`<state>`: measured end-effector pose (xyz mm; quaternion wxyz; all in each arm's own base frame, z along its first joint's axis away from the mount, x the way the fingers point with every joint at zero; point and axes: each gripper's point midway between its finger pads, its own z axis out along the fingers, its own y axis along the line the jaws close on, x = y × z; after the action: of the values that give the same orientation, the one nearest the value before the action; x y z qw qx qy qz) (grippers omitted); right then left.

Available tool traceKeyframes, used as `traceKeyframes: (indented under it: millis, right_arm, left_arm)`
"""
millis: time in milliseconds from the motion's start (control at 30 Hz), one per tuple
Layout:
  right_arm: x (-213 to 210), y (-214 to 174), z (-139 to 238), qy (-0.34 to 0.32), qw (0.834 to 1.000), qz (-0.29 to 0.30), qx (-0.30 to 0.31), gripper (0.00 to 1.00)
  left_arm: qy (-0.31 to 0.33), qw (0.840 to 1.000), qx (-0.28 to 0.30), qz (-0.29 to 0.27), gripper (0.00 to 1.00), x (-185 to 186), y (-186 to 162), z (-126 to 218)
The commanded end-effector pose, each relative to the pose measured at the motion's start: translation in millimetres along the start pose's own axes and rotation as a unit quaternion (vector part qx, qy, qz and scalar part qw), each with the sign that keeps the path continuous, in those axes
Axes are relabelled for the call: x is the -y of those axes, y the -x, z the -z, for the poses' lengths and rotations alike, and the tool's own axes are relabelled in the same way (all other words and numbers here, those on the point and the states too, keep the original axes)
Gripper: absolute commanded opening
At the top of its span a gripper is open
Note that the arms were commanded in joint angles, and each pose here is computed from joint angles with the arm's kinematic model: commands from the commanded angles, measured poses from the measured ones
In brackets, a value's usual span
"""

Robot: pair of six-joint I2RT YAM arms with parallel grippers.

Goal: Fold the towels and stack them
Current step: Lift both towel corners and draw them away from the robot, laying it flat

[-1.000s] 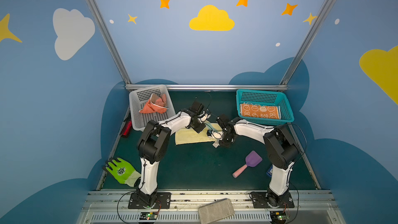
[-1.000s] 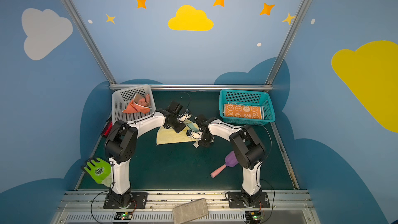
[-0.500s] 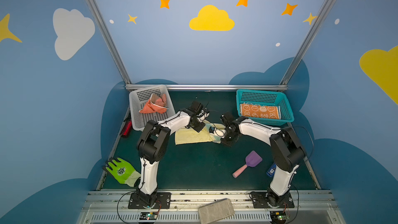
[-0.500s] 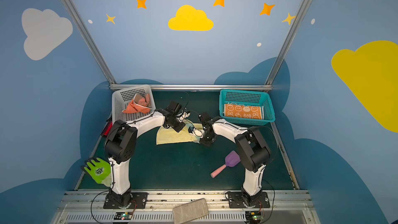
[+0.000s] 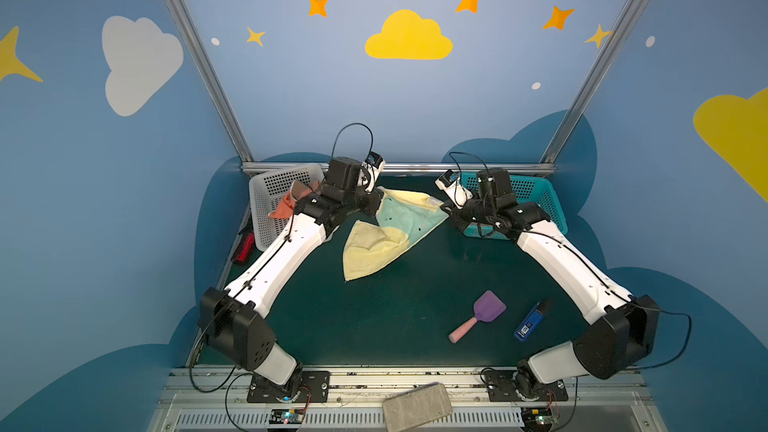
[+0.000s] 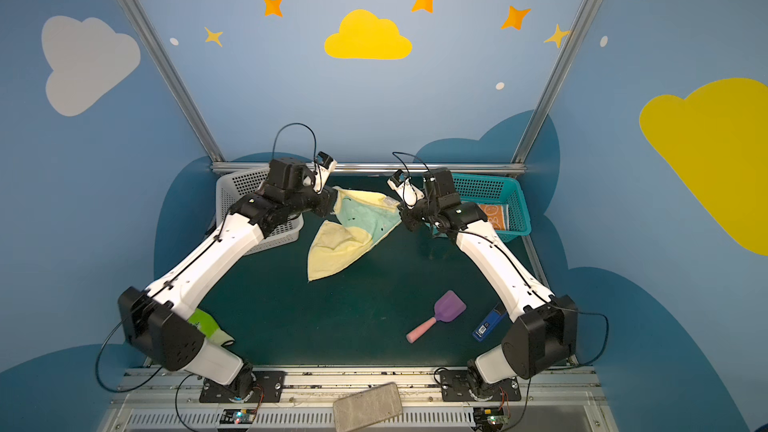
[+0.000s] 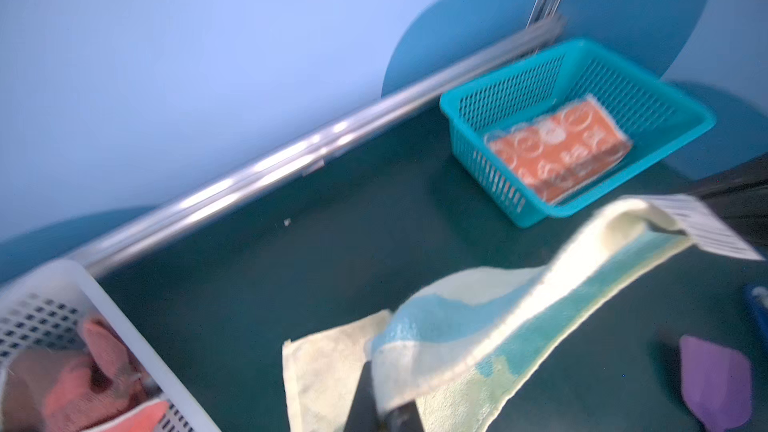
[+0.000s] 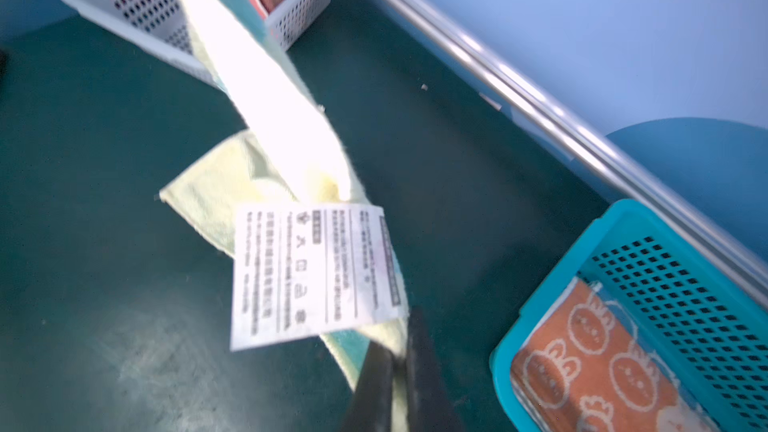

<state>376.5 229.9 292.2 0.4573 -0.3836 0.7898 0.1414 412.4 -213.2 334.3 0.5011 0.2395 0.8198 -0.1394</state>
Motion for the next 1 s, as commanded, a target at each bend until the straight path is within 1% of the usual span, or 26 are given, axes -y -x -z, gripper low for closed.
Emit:
traceKeyframes:
  millis: [0, 100, 200, 300, 333, 433, 633, 700, 800, 900, 967]
  right_arm:
    - [14.7, 54.4, 40.4, -0.034, 0.995, -0.014, 0.095, 0.0]
    - [3.8, 83.5, 69.4, -0.011, 0.989, 0.009, 0.15, 0.0]
    - [-16.8, 101.1, 94.1, 0.025, 0.982, 0.041, 0.184, 0.0]
    - [-36.9, 108.0, 113.7, 0.044, 0.979, 0.055, 0.191, 0.0]
    - [-43.9, 108.5, 118.4, 0.046, 0.977, 0.077, 0.192, 0.0]
    - [-64.8, 108.0, 132.7, 0.056, 0.975, 0.096, 0.193, 0.0]
    - [-83.4, 107.0, 160.8, 0.064, 0.972, 0.09, 0.209, 0.0]
    - [-82.5, 107.1, 164.3, 0.057, 0.971, 0.086, 0.216, 0.0]
    - [-76.0, 107.9, 160.9, 0.038, 0.971, 0.085, 0.22, 0.0]
    - [-64.8, 105.9, 145.6, 0.021, 0.976, 0.082, 0.201, 0.0]
    - [-54.0, 101.8, 128.0, 0.015, 0.98, 0.075, 0.181, 0.0]
  left_arm:
    - [0.01, 0.999, 0.052, -0.006, 0.03, 0.5, 37.4, 38.6]
    - [0.004, 0.997, 0.077, -0.02, 0.03, 10.8, 54.7, 71.6]
    - [-0.019, 0.995, 0.095, -0.031, 0.03, 28.4, 60.8, 100.6]
    - [-0.049, 0.992, 0.11, -0.028, 0.03, 44.6, 61.8, 127.8]
    - [-0.055, 0.992, 0.114, -0.025, 0.03, 48.0, 61.5, 134.8]
    - [-0.073, 0.989, 0.131, -0.019, 0.03, 56.3, 61.4, 160.2]
    - [-0.088, 0.983, 0.16, -0.004, 0.03, 62.4, 62.7, 202.7]
    - [-0.089, 0.982, 0.168, -0.005, 0.03, 62.8, 60.9, 209.5]
    - [-0.072, 0.984, 0.166, -0.006, 0.03, 57.4, 55.7, 204.3]
    - [-0.033, 0.989, 0.142, 0.0, 0.03, 42.4, 46.1, 183.4]
    - [-0.012, 0.993, 0.119, 0.006, 0.03, 31.6, 37.7, 161.5]
